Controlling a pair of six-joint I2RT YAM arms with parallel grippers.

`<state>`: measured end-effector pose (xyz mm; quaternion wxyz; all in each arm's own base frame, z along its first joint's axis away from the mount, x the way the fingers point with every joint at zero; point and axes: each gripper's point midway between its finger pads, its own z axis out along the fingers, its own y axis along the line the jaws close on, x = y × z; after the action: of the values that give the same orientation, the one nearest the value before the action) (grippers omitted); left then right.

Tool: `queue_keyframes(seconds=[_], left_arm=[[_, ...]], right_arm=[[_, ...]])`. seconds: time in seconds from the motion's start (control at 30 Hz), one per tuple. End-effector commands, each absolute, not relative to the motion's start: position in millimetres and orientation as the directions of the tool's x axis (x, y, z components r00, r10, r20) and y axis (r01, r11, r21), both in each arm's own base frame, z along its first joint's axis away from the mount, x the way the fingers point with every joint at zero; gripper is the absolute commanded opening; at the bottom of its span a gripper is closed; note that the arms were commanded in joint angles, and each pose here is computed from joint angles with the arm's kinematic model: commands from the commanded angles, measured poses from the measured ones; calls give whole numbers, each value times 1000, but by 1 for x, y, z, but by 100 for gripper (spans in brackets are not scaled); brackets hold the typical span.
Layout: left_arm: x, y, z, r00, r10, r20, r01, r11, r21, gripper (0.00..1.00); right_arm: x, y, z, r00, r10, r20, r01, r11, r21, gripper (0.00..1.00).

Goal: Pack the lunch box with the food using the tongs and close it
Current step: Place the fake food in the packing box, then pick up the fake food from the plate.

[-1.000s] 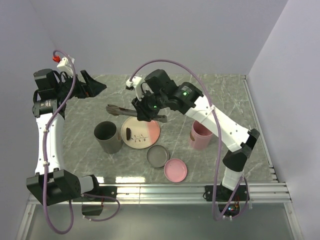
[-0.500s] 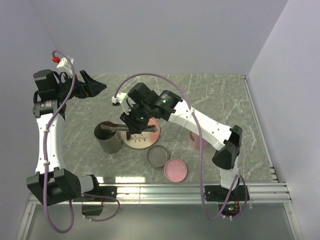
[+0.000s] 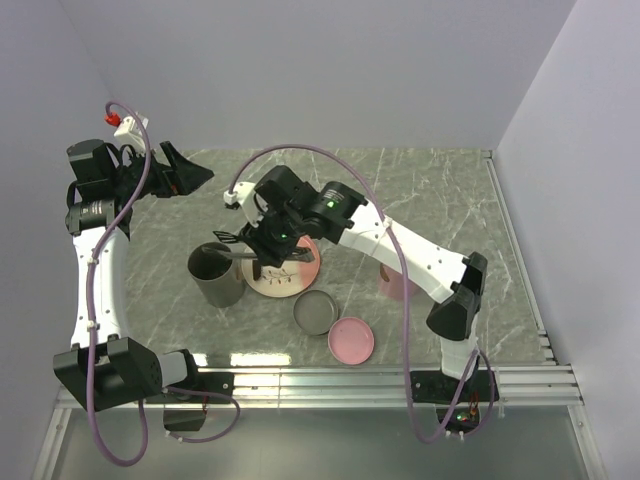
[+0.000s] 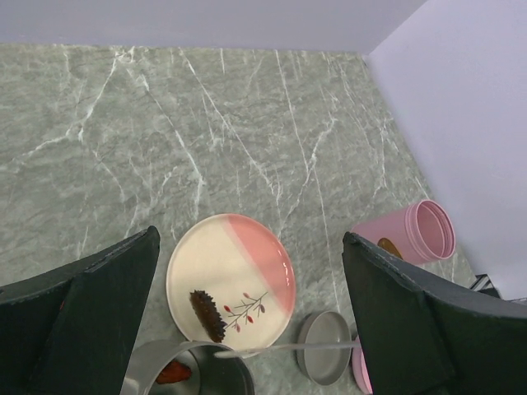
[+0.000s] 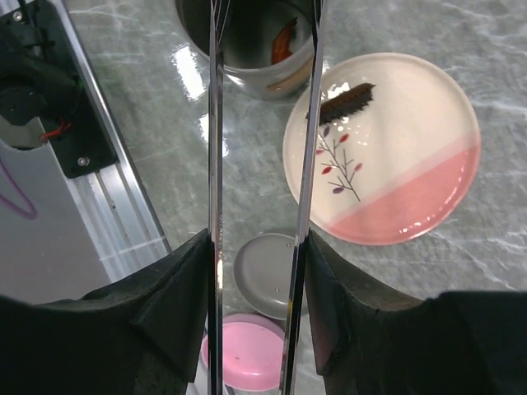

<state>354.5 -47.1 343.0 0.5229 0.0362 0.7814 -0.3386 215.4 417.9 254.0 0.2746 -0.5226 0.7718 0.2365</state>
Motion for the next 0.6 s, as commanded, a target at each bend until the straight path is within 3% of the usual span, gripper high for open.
queue_keyframes(seconds=[0.0, 0.33, 0.57], left_arm=[[351, -48, 364, -393, -269, -879, 456, 773, -440, 99], [356, -48, 365, -395, -283, -874, 458, 764, -454, 99], [357, -48, 362, -398, -288, -871, 450, 766, -459, 99]], right_arm=[[229, 398, 306, -282, -573, -769, -911, 411, 27, 52], [260, 329, 279, -476, -467, -745, -796, 589, 139, 51], [250, 336, 237, -574, -459, -678, -756, 616, 223, 51]])
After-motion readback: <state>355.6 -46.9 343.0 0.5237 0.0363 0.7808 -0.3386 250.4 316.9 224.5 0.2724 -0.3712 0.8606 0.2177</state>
